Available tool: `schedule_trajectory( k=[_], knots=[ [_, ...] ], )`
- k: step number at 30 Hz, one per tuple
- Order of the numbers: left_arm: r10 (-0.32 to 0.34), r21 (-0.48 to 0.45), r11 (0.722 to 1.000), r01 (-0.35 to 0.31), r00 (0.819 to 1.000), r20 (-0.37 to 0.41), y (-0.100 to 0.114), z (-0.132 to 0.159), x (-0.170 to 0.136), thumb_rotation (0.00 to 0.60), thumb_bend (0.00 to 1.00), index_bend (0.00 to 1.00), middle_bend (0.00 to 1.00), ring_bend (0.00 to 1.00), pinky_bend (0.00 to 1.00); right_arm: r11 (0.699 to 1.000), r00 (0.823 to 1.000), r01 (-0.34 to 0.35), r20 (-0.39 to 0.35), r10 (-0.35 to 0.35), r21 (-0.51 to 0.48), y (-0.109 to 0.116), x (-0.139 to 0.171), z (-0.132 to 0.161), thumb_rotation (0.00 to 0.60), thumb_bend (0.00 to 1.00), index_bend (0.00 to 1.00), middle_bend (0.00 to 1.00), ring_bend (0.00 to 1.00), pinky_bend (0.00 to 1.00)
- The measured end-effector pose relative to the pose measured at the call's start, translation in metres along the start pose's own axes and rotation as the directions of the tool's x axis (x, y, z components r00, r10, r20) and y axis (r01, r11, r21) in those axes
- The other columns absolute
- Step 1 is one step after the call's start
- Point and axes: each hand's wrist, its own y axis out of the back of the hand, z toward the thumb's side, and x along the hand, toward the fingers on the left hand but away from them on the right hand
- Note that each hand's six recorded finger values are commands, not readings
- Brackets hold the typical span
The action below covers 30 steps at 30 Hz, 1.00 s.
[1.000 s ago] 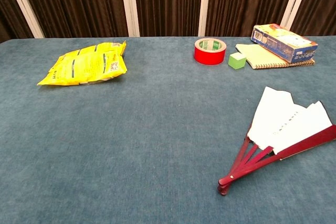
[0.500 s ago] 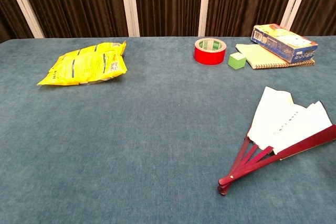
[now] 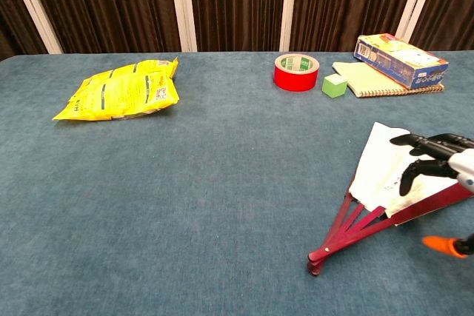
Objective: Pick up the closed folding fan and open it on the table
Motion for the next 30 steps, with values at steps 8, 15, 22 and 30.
schedule_trajectory(
  k=[8, 15, 22, 30],
  knots=[
    [0.001, 0.007, 1.0, -0.001, 1.0, -0.001, -0.001, 0.001, 0.0, 0.6, 0.22, 0.15, 0.0, 0.0, 0.0, 1.0, 1.0, 0.017, 0.014, -0.017, 0.017, -0.011, -0.016, -0.007, 0.6, 0.24, 0.43, 0.1, 0.17, 0.11],
    [-0.004, 0.02, 1.0, 0.004, 1.0, 0.001, -0.004, 0.003, 0.0, 0.6, 0.22, 0.15, 0.0, 0.0, 0.0, 0.999, 0.999, 0.028, 0.027, -0.028, 0.028, -0.013, -0.022, -0.018, 0.6, 0.25, 0.43, 0.1, 0.17, 0.11],
    [-0.001, 0.026, 1.0, 0.001, 1.0, -0.006, -0.005, 0.004, 0.0, 0.6, 0.22, 0.15, 0.0, 0.0, 0.0, 0.999, 0.999, 0.034, 0.028, -0.035, 0.021, -0.013, -0.026, -0.023, 0.6, 0.28, 0.45, 0.1, 0.17, 0.11],
    [-0.006, 0.032, 0.999, 0.006, 1.0, -0.006, -0.007, 0.005, 0.0, 0.6, 0.22, 0.15, 0.0, 0.0, 0.0, 0.999, 0.999, 0.034, 0.03, -0.035, 0.015, -0.016, -0.028, -0.026, 0.6, 0.28, 0.49, 0.1, 0.17, 0.11]
  ],
)
